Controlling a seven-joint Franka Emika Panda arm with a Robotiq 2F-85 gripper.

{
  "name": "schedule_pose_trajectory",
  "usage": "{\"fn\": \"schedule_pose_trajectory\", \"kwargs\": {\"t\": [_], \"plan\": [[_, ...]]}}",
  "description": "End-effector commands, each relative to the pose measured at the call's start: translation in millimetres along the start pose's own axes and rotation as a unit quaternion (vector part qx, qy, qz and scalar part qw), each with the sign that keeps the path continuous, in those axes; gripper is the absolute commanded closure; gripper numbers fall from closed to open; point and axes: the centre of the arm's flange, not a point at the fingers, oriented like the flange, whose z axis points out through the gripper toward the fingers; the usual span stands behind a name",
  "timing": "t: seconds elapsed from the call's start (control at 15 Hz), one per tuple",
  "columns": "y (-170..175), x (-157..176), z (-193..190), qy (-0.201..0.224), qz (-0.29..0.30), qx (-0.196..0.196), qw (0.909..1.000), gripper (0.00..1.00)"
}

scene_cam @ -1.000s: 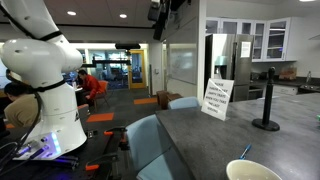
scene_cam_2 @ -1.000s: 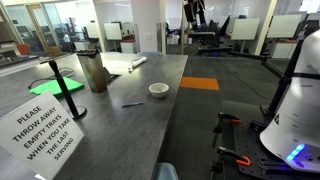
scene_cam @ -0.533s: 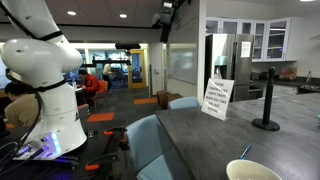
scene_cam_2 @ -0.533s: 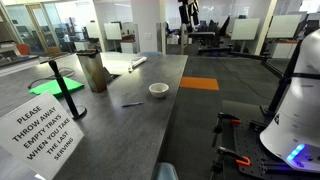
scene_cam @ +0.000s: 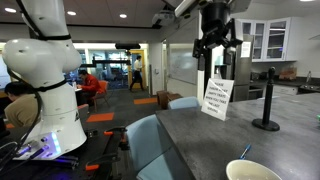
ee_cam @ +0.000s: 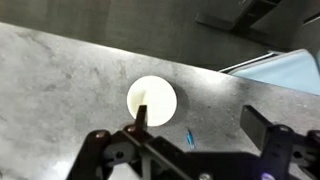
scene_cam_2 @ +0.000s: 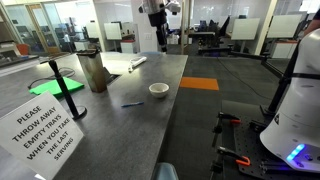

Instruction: Pick up the pen and put it in the bowl

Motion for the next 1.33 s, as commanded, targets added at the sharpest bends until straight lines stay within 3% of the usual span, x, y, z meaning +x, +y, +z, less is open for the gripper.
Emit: {"fn": "schedule_pose_trajectory", "kwargs": {"t": [0.0,0.33,0.67,1.27], "plan": [[12,41,20,0.044,-0.088,0.010,0.9951,0.00],[-2,85,64,0.068,-0.171,0.029,0.9826,0.00],[-13,109,96,0.049,-0.165,0.030,0.9846,0.00],[-15,110,105,0.047,-0.172,0.044,0.9829,0.00]]}}
